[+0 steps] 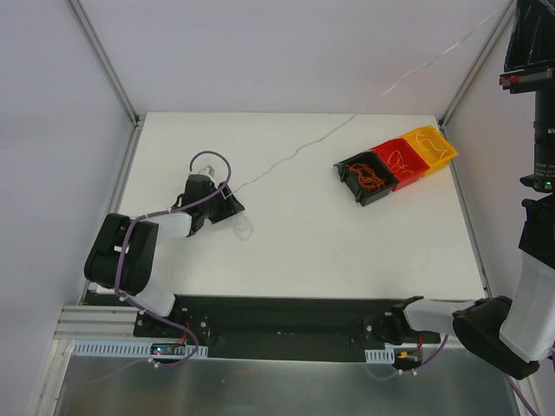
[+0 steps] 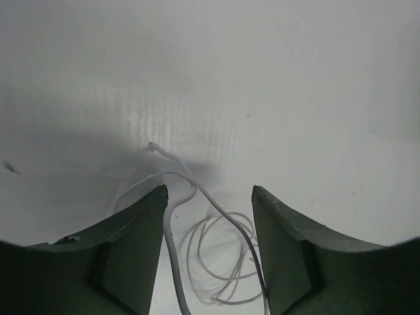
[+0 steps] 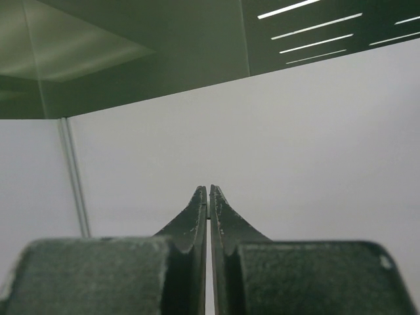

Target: Untangle the cables

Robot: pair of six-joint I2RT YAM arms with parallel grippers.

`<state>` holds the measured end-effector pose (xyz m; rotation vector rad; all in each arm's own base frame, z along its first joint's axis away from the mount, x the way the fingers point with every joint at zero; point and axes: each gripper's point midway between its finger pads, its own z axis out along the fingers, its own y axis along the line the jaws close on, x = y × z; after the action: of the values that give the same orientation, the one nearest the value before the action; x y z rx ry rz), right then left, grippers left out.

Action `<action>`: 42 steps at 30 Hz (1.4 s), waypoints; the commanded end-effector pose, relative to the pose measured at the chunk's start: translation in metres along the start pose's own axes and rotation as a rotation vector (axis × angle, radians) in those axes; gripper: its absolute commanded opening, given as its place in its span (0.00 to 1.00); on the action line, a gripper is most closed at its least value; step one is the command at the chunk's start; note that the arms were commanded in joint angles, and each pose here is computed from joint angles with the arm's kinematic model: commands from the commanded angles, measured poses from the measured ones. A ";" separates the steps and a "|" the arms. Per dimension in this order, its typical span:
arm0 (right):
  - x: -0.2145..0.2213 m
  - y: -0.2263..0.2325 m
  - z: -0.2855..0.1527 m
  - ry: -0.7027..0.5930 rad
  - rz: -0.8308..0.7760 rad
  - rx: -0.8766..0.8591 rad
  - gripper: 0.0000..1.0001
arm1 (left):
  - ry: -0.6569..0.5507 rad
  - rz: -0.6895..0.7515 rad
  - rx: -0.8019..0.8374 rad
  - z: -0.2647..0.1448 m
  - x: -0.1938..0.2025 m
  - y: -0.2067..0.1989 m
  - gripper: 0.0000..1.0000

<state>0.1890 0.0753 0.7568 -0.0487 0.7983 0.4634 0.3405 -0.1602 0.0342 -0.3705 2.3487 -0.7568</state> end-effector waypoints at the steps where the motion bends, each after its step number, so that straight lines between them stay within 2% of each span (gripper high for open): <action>1: -0.019 -0.022 -0.007 -0.051 -0.121 0.100 0.01 | -0.034 -0.013 -0.133 -0.010 -0.020 0.023 0.57; 4: -0.018 -0.027 -0.008 -0.046 -0.135 0.125 0.00 | -0.042 -0.033 -0.169 -0.014 -0.029 0.030 0.73; 8: -0.024 -0.036 -0.010 -0.058 -0.155 0.173 0.00 | -0.059 -0.062 -0.215 -0.019 -0.034 0.038 0.83; 11: -0.035 -0.037 -0.014 -0.079 -0.162 0.182 0.00 | -0.064 -0.078 -0.264 -0.022 -0.039 0.046 0.86; 22: -0.062 -0.045 -0.036 -0.128 -0.181 0.220 0.00 | -0.112 -0.175 -0.335 -0.030 -0.062 0.071 0.82; 26: -0.061 -0.047 -0.037 -0.123 -0.193 0.233 0.00 | -0.122 -0.177 -0.330 -0.036 -0.065 0.068 0.77; 29: -0.037 -0.040 -0.034 -0.070 -0.174 0.185 0.00 | -0.131 -0.167 -0.302 -0.042 -0.067 0.060 0.73; 33: 0.008 -0.055 -0.037 0.035 -0.192 0.250 0.00 | -0.137 -0.143 -0.297 -0.050 -0.072 0.054 0.84; 36: 0.037 -0.062 -0.041 0.095 -0.221 0.269 0.00 | -0.112 -0.141 -0.285 -0.055 -0.068 0.049 0.85; 42: 0.141 -0.072 -0.045 0.357 -0.297 0.259 0.01 | -0.109 -0.062 -0.167 -0.074 -0.069 0.019 0.80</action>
<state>0.2483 0.0499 0.6479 0.0137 1.0826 0.1281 0.3470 -0.0739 0.0696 -0.6656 2.3498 -0.4777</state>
